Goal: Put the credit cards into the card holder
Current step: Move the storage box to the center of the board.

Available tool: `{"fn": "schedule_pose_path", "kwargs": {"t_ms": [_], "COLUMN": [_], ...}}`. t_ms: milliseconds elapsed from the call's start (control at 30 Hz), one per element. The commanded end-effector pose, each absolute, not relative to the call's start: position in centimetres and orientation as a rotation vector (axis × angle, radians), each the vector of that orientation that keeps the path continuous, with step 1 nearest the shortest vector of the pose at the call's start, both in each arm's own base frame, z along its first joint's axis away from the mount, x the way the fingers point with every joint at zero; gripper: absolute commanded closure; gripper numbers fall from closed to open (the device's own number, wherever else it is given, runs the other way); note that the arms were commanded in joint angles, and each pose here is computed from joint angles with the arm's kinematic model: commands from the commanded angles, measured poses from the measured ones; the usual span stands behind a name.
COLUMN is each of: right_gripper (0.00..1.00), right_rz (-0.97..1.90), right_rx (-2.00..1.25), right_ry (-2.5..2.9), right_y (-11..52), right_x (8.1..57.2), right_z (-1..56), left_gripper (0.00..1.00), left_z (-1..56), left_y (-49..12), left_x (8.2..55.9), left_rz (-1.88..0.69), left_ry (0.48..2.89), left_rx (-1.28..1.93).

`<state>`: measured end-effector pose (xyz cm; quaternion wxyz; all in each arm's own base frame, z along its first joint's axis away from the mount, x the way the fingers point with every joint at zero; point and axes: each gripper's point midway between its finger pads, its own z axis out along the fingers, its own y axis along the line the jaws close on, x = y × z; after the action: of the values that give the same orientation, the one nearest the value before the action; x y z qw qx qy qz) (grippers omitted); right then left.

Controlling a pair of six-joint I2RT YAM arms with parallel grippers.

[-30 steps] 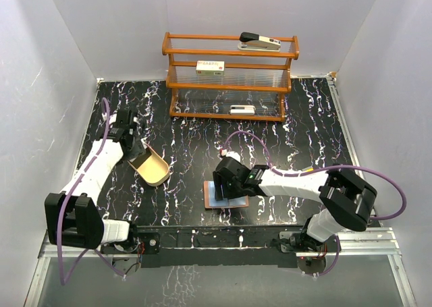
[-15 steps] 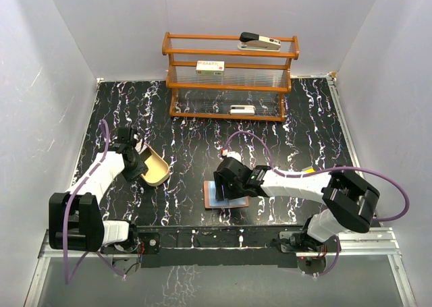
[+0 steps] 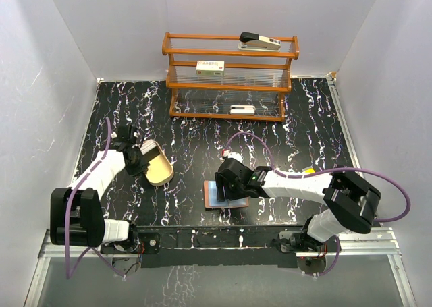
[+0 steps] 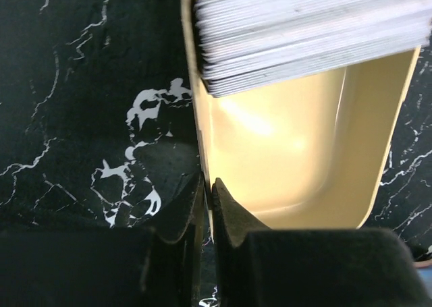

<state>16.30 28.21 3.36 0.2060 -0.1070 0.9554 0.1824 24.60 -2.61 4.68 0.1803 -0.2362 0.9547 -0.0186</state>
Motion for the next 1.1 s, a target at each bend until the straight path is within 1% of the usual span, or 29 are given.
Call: {"fn": "schedule_pose_path", "kwargs": {"t_ms": [0,133,433,800,967,1067], "right_gripper": [0.43,0.43,0.44,0.44,0.44,0.44], "right_rz": [0.538,0.551,0.585,0.616,0.627,0.634], "right_rx": [-0.303,-0.297,-0.295,-0.292,-0.295,-0.295], "right_ry": [2.617,2.615,2.618,2.613,2.607,2.602], "right_y": [28.7,28.8,29.2,29.4,29.6,29.7], "right_x": [16.7,16.7,16.5,16.2,16.3,16.3], "right_z": [4.0,4.2,4.1,4.2,4.4,4.6], "left_gripper": [0.96,0.98,0.98,1.00,0.99,0.96], "left_z": [5.7,6.4,6.3,7.0,6.9,7.3], "left_y": [-4.7,-6.7,-12.3,-20.1,-22.8,-24.4], "left_x": [26.1,27.0,28.9,32.4,33.4,33.9], "left_rz": [-0.204,-0.291,-0.343,-0.543,-0.560,-0.578], "left_ry": [2.697,2.674,2.695,2.608,2.604,2.578], "left_rx": [-0.535,-0.417,-0.163,0.133,0.268,0.329]}}
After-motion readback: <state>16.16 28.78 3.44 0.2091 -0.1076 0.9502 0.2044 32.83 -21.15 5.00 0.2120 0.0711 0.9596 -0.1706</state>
